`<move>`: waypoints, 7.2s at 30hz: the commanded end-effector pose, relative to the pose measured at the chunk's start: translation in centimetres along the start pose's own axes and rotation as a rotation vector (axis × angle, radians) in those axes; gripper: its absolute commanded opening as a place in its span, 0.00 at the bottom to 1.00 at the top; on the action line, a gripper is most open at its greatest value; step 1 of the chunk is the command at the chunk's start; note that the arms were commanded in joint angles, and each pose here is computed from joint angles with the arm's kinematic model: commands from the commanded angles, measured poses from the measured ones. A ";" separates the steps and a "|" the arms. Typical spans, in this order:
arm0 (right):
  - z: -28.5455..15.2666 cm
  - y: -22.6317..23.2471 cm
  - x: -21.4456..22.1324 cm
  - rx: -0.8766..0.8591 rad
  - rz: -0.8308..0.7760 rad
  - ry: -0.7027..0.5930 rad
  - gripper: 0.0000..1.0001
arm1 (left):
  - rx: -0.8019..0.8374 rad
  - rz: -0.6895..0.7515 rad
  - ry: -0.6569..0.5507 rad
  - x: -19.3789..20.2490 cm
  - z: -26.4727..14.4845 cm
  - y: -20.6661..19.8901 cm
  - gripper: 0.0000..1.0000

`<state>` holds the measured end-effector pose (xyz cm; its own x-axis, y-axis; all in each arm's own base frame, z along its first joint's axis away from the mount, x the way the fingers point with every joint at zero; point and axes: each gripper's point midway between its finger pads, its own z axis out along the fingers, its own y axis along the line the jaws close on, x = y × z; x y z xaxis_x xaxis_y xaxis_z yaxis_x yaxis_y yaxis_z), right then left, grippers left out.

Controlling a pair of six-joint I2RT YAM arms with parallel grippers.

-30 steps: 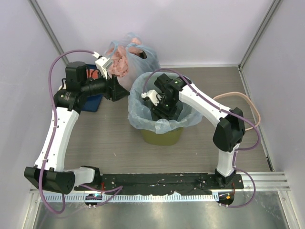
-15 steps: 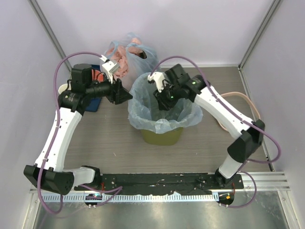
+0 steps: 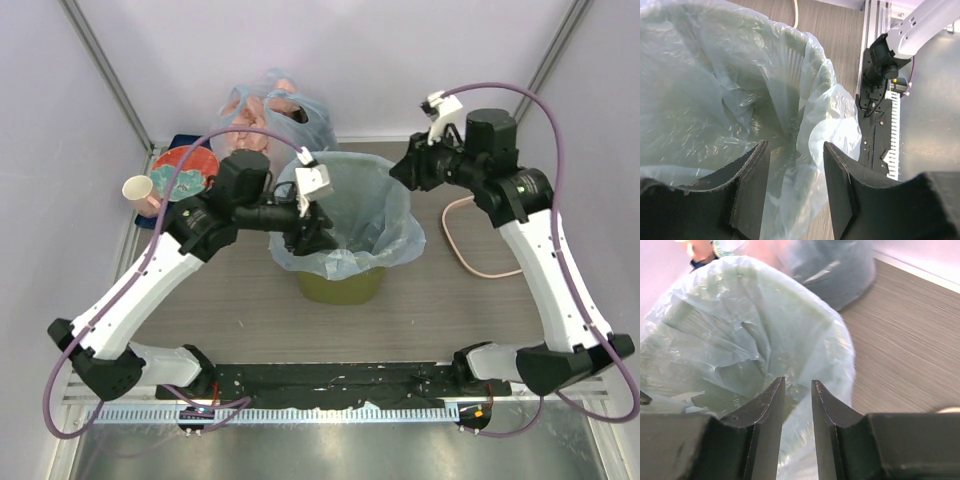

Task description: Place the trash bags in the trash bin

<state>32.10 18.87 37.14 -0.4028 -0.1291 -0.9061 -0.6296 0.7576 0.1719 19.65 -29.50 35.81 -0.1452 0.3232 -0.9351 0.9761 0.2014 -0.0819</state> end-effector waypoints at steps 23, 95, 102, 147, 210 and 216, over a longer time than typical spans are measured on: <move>-8.2 -9.0 10.2 0.362 0.099 0.327 0.49 | -0.051 0.143 0.275 7.6 5.8 -0.9 0.39; -9.6 -0.4 -1.6 0.255 -0.683 0.285 0.01 | -0.778 0.057 -0.424 -19.1 -16.8 17.0 0.82; -6.1 1.1 -3.0 0.394 -0.871 0.295 0.01 | -0.850 0.097 -0.434 -20.6 -13.8 20.4 0.82; -9.2 11.1 -7.3 0.064 -0.839 -0.099 0.94 | -0.880 -0.614 -0.401 -9.8 -9.1 17.9 0.00; -10.9 3.6 -6.9 0.245 -0.388 -0.238 0.99 | -0.883 -0.632 -0.372 -3.5 -5.7 15.4 0.00; -10.5 3.1 -6.8 0.263 -0.376 -0.231 0.99 | -0.895 -0.668 -0.330 -1.8 -4.6 15.7 0.00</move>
<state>25.64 15.65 45.40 -0.0526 -0.3718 -0.9268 -0.5395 0.7916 -0.2869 34.13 -22.01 35.65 -0.4567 -0.2810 -0.8441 0.2127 0.8868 -0.4103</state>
